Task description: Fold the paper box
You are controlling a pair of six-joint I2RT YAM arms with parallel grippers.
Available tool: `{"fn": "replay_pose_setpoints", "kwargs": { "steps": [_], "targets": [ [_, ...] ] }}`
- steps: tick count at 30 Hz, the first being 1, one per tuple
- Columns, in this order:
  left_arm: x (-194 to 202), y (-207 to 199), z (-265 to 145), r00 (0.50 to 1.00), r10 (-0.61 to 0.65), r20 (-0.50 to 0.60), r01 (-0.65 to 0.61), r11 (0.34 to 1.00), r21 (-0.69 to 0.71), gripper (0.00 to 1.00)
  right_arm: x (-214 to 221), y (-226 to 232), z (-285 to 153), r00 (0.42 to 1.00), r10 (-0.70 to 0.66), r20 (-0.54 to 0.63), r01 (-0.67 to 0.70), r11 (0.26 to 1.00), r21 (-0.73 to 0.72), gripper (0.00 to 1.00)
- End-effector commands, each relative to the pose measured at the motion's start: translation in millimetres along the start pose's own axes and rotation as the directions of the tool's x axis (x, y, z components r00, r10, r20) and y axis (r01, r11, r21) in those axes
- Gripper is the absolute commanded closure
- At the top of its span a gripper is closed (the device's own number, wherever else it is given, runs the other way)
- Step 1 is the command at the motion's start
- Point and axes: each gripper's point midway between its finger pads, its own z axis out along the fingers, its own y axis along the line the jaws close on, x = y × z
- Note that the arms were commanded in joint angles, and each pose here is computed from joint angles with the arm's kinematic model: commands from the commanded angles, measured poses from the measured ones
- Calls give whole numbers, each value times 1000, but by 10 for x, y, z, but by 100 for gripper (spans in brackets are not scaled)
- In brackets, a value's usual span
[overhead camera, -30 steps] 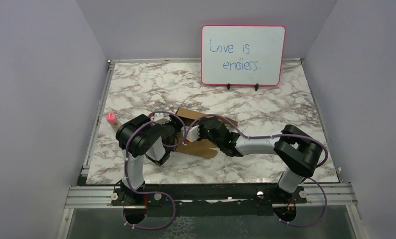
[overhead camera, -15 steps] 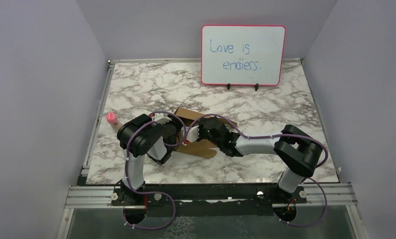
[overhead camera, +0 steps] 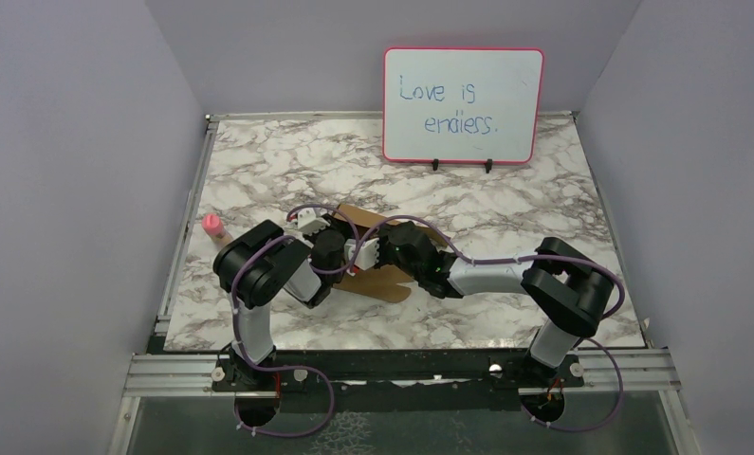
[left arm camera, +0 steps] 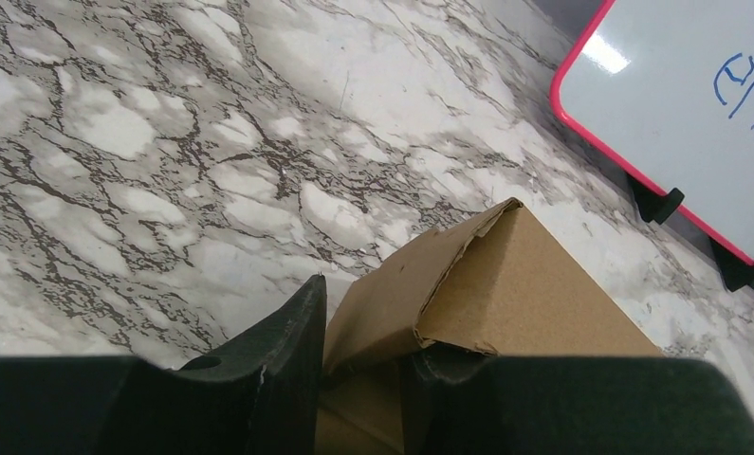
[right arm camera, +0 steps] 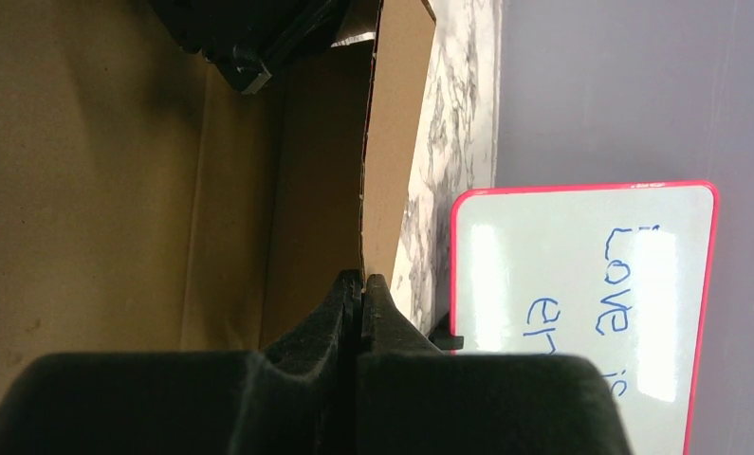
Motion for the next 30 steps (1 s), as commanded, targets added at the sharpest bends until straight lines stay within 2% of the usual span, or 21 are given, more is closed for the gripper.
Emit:
{"fn": "replay_pose_setpoints", "kwargs": {
  "steps": [1, 11, 14, 20, 24, 30],
  "targets": [
    [-14, 385, 75, 997, 73, 32, -66, 983, -173, 68, 44, 556, -60, 1000, 7, 3, -7, 983, -183, 99],
    [76, 386, 32, 990, 140, -25, -142, 980, -138, 52, 42, 538, -57, 1000, 12, 3, -11, 985, -171, 99],
    [101, 383, 55, 990, 141, -28, -144, 980, -139, 51, 44, 543, -62, 1000, 11, 4, -10, 985, -173, 99],
    [108, 352, 127, 990, 138, -22, -140, 977, -158, 54, 38, 533, -77, 1000, 14, 6, -12, 985, -173, 99],
    [78, 435, 124, 990, 140, -15, -140, 966, -217, 63, 41, 530, -82, 1000, 15, 5, -14, 985, -172, 99],
    [53, 507, 128, 987, 159, -12, -156, 951, -268, 67, 33, 536, -83, 1000, 19, 10, -17, 984, -175, 99]
  ]
}}
